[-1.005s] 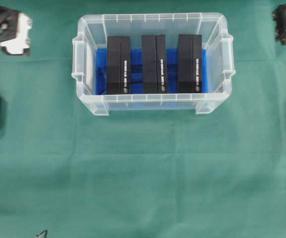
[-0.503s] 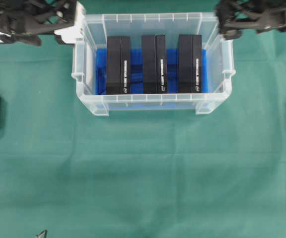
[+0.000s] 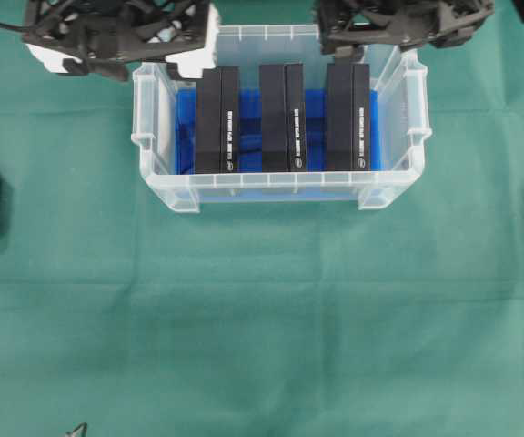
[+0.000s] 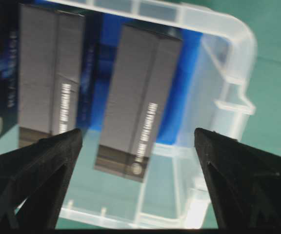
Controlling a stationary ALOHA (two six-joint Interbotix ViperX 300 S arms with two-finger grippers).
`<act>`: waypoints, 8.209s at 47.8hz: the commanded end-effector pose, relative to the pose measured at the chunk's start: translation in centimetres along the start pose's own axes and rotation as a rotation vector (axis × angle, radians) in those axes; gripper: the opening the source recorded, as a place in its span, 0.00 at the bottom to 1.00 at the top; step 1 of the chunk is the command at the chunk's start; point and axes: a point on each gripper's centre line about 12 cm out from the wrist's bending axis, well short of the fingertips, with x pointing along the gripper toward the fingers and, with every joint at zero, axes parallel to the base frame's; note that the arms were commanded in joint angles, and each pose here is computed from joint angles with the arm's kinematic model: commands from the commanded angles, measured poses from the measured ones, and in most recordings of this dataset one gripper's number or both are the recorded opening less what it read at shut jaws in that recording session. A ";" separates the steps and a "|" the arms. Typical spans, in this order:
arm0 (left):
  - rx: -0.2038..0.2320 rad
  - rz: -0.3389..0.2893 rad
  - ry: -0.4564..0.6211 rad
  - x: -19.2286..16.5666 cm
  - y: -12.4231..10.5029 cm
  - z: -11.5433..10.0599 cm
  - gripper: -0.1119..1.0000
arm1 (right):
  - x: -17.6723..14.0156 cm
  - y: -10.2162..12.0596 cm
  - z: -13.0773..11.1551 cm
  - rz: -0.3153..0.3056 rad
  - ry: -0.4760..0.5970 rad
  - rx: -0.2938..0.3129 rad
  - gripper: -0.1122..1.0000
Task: Take the box out of the case with both arms.
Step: 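Move both open grippers over the left and right black boxes, then lower both grippers down around the left and right black boxes, then close both grippers on the left and right black boxes, then lift both held boxes straight up out of the case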
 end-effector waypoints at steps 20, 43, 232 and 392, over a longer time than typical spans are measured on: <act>0.025 -0.036 -0.016 -0.4 -2.2 -0.1 0.87 | -1.4 1.1 -0.4 0.043 -0.011 -0.003 0.95; 0.027 -0.049 -0.024 0.5 -3.0 0.3 0.87 | -1.4 1.2 -0.6 0.041 -0.016 0.007 0.95; 0.006 -0.031 -0.059 12.6 -1.5 0.7 0.87 | 9.6 -0.3 -2.3 -0.045 0.017 -0.023 0.95; 0.000 -0.080 -0.044 2.4 -2.5 0.5 0.68 | 0.7 0.2 -0.6 0.023 -0.056 0.036 0.69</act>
